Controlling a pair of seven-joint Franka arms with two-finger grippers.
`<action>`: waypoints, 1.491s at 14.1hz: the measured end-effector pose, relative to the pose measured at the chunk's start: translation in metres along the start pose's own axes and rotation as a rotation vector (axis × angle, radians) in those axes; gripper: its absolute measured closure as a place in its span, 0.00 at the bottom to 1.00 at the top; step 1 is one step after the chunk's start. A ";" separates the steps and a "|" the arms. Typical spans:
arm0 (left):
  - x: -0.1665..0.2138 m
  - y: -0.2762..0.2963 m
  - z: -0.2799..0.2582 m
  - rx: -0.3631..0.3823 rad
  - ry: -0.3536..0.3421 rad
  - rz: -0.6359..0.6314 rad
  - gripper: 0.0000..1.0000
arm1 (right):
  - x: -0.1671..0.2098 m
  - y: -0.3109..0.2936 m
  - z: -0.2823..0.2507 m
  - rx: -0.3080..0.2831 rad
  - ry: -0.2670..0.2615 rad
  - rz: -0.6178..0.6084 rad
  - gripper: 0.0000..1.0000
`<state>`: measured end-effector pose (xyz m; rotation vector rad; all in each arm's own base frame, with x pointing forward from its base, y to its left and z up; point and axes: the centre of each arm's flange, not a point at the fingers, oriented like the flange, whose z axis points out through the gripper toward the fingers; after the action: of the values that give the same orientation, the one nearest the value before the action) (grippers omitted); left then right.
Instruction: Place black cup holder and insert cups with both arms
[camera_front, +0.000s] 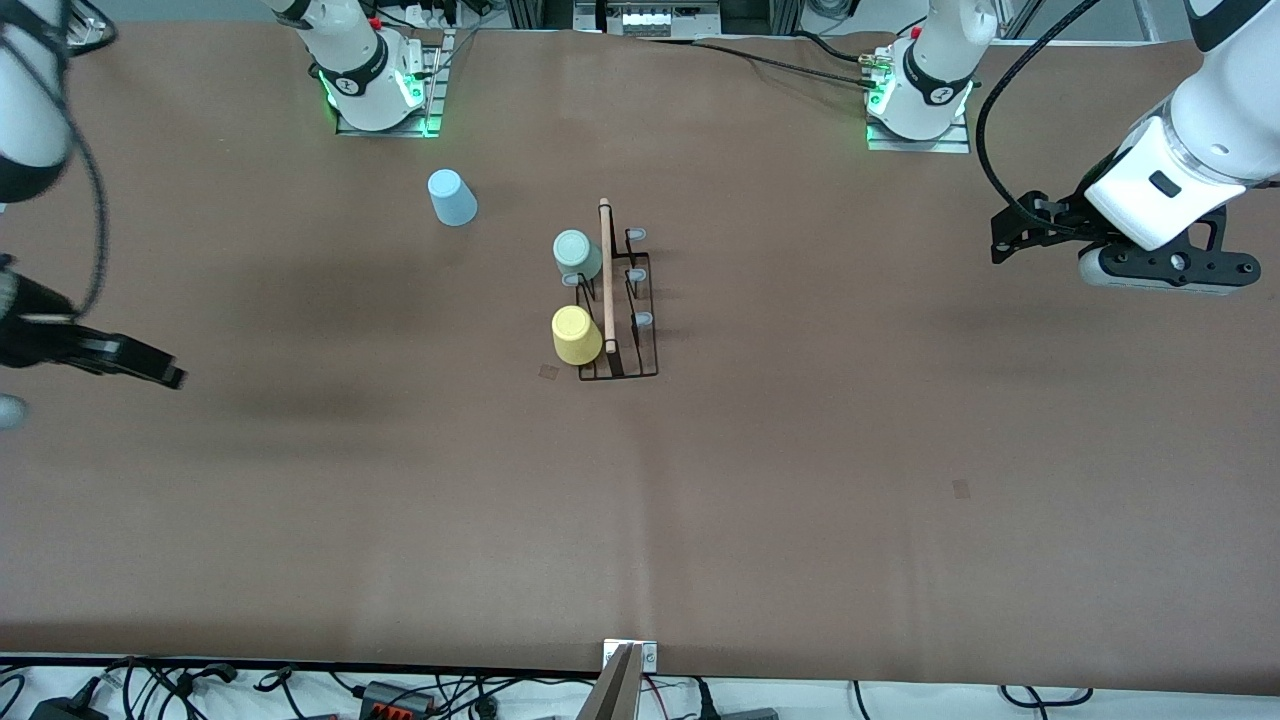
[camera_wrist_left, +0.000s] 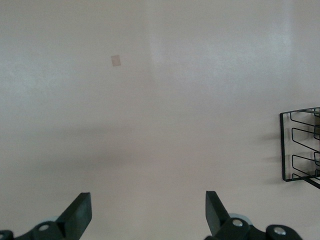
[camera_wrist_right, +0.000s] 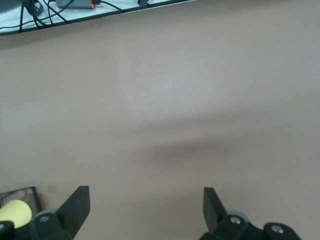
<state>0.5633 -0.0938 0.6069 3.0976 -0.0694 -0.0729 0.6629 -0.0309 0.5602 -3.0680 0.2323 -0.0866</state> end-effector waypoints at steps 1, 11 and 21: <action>0.000 0.000 0.000 0.000 0.000 0.000 0.00 | -0.002 0.008 -0.003 0.000 0.000 -0.010 0.00; 0.001 -0.012 -0.001 0.096 0.011 -0.004 0.00 | -0.069 0.012 0.006 -0.076 -0.049 -0.054 0.00; 0.001 -0.011 -0.001 0.096 0.011 -0.003 0.00 | -0.085 0.014 0.005 -0.073 -0.065 -0.117 0.00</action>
<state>0.5652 -0.0827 0.6070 3.1934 -0.0696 -0.0535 0.5769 -0.0316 0.5495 -3.1484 0.0541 0.0163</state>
